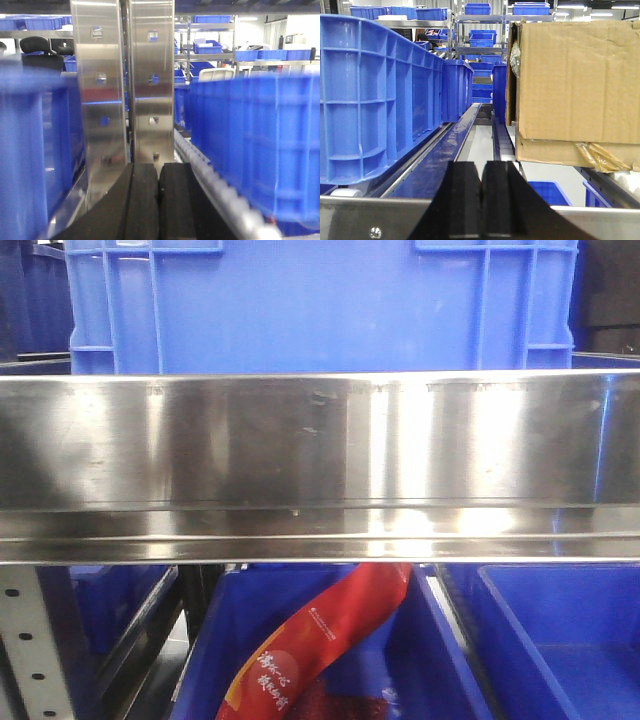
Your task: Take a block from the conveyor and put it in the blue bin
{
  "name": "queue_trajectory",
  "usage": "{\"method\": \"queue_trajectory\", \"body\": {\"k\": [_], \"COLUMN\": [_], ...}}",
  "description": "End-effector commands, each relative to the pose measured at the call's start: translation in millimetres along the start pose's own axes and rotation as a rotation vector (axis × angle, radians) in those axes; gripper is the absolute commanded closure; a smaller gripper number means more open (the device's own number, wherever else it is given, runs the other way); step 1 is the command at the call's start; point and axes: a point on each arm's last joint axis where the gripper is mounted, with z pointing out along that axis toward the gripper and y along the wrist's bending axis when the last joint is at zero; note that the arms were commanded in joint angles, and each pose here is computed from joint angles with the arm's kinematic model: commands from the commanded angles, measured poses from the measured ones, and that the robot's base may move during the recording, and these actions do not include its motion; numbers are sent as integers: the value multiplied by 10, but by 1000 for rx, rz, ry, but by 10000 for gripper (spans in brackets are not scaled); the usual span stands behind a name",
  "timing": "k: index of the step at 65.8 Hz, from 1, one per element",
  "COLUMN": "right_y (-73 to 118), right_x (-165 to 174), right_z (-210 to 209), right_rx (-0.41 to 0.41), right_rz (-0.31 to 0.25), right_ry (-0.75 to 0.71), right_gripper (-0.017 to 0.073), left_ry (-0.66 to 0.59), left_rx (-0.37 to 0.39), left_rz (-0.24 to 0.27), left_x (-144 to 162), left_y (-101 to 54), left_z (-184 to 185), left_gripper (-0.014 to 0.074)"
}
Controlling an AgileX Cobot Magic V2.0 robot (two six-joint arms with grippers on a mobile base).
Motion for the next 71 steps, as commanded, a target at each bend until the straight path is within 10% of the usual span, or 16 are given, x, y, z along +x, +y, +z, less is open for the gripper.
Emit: {"method": "queue_trajectory", "body": {"k": [1, 71], "right_y": [-2, -2], "right_x": [-21, -21], "right_z": [-4, -4], "right_rx": [3, 3], "right_rz": [-6, -6], "right_ry": [-26, -26], "right_gripper": [721, 721], "left_ry": [-40, 11], "left_rx": [-5, -70], "left_rz": [-6, -36], "left_x": [194, 359], "left_y": [-8, 23], "left_z": [-48, -64], "left_gripper": [704, 704]}}
